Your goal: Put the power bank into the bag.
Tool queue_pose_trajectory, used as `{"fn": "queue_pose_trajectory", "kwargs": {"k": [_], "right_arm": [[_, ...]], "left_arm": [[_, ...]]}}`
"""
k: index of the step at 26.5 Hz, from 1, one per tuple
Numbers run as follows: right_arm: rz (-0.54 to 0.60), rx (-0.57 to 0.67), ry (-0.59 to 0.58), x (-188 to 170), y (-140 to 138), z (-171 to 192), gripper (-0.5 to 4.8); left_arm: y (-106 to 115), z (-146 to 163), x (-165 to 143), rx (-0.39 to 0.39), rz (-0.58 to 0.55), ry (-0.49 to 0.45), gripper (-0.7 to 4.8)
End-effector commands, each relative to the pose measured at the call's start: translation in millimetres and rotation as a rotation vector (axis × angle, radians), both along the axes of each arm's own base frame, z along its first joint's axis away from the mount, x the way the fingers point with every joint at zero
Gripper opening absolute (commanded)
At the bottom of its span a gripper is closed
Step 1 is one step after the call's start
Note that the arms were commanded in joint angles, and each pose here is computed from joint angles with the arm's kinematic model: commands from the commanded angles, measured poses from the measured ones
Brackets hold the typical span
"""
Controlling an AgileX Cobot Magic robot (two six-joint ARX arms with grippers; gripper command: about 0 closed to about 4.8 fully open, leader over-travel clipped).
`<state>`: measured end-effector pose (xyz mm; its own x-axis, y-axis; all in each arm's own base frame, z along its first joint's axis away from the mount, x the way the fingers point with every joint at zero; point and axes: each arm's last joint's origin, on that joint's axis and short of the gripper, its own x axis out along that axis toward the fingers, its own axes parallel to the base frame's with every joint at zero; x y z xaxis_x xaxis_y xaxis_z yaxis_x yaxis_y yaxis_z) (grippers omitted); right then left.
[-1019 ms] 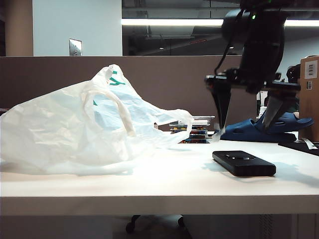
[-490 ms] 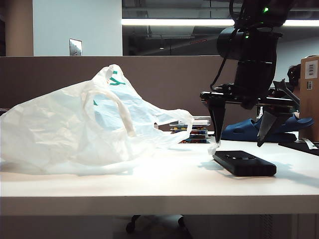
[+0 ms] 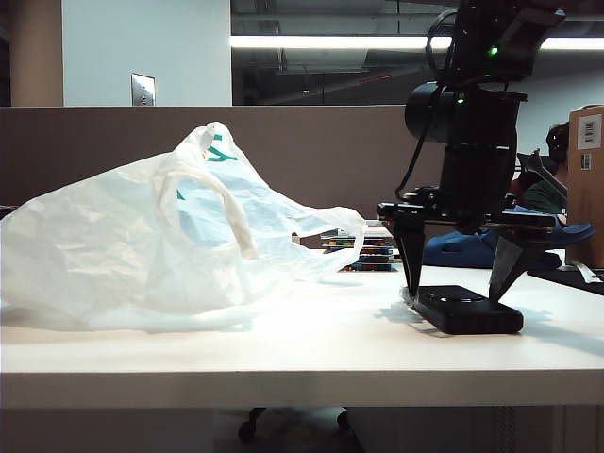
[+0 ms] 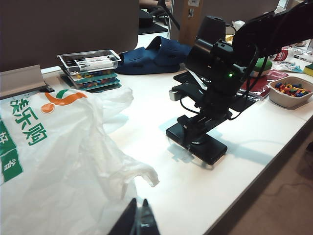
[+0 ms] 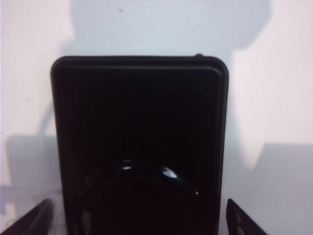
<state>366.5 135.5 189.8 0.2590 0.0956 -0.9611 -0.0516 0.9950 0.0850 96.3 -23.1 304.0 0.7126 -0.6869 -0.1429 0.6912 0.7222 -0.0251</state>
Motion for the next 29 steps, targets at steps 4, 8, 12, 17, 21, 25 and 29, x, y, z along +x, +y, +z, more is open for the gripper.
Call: {"fn": "queue_pose_trajectory", "kwargs": {"k": [4,8,12,17,21,25,29], "right_arm": [[0.0,0.0,0.001,1,2,-4,4.72],[-0.001,-0.004,0.009,2,2,-7,4.72],[0.0,-0.009,0.021,3,2,-12,4.71],[0.005,-0.021,0.039,2,5,-16,3.99],[0.008,-0.026,0.046,0,6,-16,3.85],[0.008,-0.027,0.049,0,6,-16,3.85],[0.004,-0.048,0.056,-1,5,-16,3.0]], "left_arm": [[0,2,0,0.001,-0.007,-0.012,-0.06],[0,2,0,0.001,-0.006,-0.012,-0.06],[0,2,0,0.001,-0.006,-0.012,-0.06],[0,2,0,0.001,-0.006,-0.013,-0.06],[0,2,0,0.002,-0.006,-0.013,-0.06],[0,2,0,0.002,-0.005,-0.014,-0.06],[0,2,0,0.002,-0.005,-0.014,-0.06]]}}
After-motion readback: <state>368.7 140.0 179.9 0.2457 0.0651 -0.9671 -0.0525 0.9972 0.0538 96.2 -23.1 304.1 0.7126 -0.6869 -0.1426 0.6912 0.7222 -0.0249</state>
